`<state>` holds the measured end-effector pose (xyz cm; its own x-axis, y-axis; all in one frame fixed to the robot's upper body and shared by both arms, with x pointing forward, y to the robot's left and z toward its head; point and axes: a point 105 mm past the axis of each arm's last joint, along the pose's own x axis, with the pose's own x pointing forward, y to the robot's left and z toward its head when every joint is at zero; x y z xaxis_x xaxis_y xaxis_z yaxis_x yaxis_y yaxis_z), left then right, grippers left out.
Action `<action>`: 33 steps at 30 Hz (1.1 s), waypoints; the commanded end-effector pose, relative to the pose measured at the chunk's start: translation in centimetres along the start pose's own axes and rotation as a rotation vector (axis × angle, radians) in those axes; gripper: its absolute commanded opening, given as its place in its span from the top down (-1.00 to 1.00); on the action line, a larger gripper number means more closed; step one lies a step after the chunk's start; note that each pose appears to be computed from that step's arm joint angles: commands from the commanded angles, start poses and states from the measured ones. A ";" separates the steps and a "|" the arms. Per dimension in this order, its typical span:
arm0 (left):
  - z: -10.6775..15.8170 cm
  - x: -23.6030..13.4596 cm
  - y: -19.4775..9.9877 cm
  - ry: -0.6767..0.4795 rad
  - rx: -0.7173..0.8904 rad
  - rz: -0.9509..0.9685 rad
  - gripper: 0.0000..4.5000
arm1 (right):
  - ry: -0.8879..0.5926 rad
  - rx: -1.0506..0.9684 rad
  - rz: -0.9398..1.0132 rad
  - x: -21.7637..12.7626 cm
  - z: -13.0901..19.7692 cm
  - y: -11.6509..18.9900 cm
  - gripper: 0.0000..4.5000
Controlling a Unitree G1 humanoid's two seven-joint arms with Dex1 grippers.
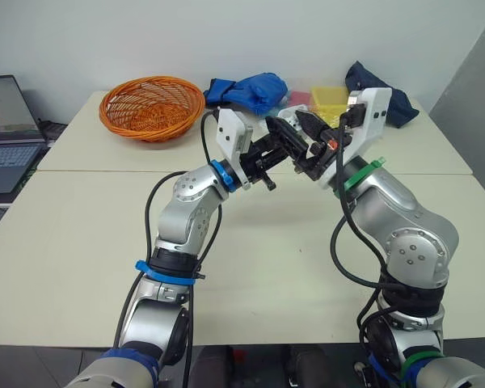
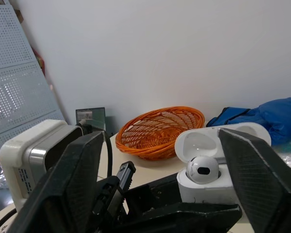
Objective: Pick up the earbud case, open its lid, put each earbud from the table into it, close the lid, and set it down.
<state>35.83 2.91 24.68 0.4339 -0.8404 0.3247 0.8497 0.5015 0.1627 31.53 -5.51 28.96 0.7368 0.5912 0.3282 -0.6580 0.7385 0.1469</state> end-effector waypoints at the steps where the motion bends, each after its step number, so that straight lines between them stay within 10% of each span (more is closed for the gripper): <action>1: 2.1 0.5 -0.7 -0.064 0.048 -0.039 0.67 | -0.050 -0.047 -0.015 -0.5 1.2 -0.3 -0.70; 10: 1.8 0.1 -0.5 -0.043 0.030 -0.057 0.67 | -0.060 -0.177 0.183 -1.7 4.2 1.2 -0.70; 20: 2.4 -1.3 -2.5 0.005 -0.048 -0.289 0.67 | 0.201 -0.136 0.217 -4.7 5.8 -6.4 -0.70; 30: 2.3 -1.2 -5.1 0.026 -0.074 -0.396 0.67 | 0.302 -0.147 0.211 -3.0 1.9 -9.2 0.91; 33: 2.2 -1.3 -5.2 0.037 -0.079 -0.396 0.67 | 0.299 -0.141 0.248 -2.5 1.8 -8.4 0.98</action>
<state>30.83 1.91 24.61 0.1005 -0.9753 0.1966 0.9763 0.1347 0.1692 35.40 -13.87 26.78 0.6006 0.7995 0.0008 -0.7994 0.6006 0.0159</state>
